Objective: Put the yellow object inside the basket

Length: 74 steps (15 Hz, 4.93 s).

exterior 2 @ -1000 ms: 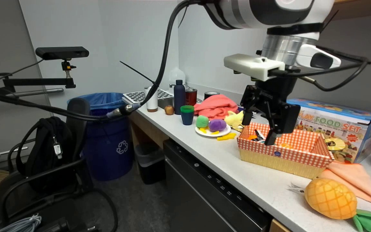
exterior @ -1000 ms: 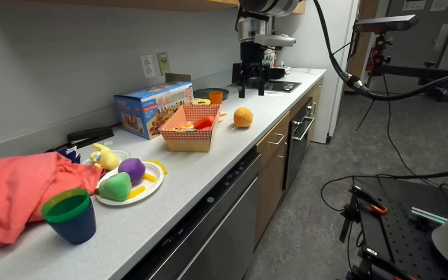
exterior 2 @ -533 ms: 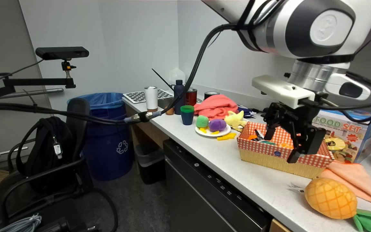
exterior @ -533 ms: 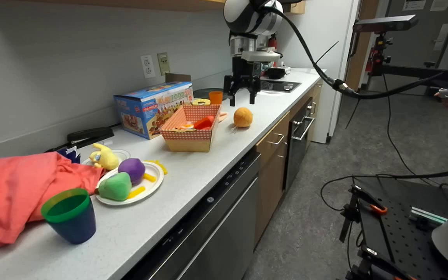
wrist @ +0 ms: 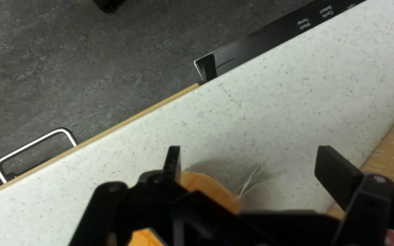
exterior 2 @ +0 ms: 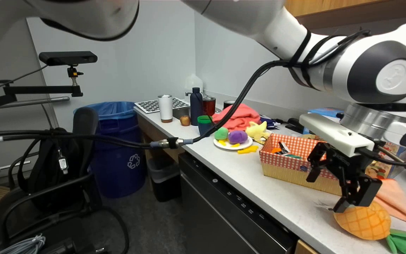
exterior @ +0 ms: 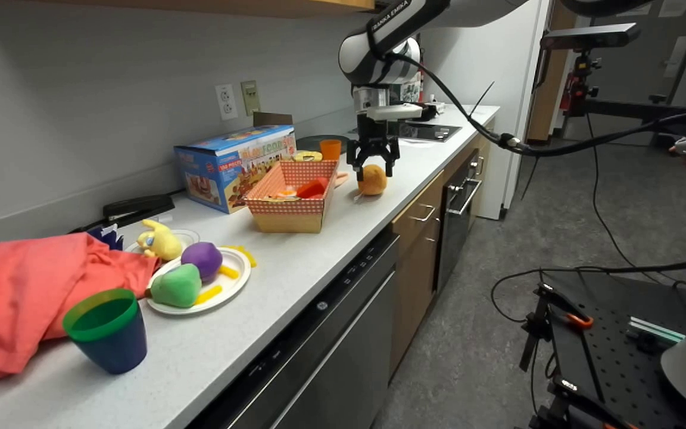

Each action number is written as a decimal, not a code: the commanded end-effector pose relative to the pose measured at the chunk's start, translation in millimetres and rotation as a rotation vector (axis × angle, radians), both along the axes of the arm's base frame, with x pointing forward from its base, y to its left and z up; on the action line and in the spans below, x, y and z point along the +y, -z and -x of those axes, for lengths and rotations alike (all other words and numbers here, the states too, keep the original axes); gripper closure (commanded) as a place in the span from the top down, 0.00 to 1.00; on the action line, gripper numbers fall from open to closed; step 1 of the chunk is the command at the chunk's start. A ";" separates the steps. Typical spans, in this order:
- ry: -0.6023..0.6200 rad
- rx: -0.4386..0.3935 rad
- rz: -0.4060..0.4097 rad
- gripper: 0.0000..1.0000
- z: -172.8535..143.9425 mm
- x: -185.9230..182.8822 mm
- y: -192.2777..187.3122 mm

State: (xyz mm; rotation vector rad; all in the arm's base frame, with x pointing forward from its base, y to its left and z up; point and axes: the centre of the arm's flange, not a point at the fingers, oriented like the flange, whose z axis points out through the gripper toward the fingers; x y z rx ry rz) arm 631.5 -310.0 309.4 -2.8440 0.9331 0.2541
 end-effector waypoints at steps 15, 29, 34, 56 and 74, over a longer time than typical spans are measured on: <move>0.211 -0.019 -0.023 0.52 -42.8 -104.7 10.7; 0.135 -0.172 0.059 0.04 -5.6 -77.4 -129.1; 0.064 -0.316 0.113 0.04 -0.6 -27.4 -223.3; -0.181 -0.300 0.044 0.04 -101.0 167.3 -110.4; -0.238 -0.299 0.157 0.86 -97.3 178.5 -68.8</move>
